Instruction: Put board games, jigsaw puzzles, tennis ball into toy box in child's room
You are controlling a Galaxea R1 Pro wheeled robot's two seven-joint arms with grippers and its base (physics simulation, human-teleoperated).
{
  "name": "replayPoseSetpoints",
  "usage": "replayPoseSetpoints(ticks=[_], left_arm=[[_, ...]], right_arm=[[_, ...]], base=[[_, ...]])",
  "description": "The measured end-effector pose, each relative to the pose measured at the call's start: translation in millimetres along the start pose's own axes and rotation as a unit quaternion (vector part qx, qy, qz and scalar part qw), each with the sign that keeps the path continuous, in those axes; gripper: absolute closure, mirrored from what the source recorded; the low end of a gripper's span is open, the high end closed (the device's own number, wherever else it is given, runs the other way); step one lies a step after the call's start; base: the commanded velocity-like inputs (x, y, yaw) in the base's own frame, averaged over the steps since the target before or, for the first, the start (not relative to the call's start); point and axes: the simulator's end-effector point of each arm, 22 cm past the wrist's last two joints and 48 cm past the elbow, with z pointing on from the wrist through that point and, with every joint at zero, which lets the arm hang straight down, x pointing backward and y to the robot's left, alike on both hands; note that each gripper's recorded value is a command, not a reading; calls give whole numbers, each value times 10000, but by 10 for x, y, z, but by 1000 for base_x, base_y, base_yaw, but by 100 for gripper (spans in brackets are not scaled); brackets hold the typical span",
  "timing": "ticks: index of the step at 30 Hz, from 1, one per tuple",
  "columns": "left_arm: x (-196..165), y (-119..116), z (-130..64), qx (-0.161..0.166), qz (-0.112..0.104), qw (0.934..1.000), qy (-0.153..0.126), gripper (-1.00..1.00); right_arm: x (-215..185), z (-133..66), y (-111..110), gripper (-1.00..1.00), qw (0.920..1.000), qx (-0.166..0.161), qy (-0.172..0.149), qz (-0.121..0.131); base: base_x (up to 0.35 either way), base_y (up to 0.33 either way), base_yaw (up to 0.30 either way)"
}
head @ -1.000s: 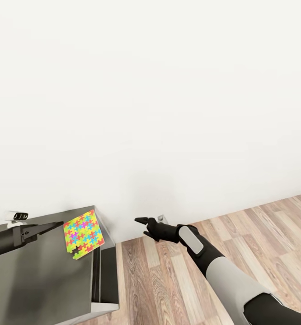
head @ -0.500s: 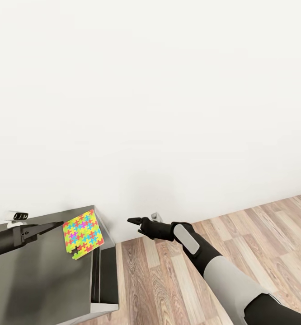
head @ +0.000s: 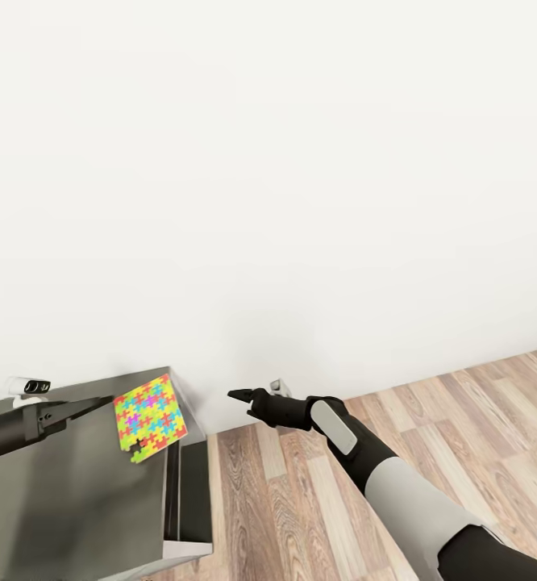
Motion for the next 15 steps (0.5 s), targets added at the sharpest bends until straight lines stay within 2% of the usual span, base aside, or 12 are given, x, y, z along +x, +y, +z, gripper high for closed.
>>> replayPoseSetpoints(ticks=[11,15], left_arm=[[-5,-12,-4,3,16,10000,-5,-100],[-7,-16,-4,6,22,10000,-6,-100]], right_arm=[[-17,-16,10,-100,10000,-12,-18,-13],[-32,-20,13,-100,10000,-13,-49,-26]], base=[[0,0,233],[0,0,117]])
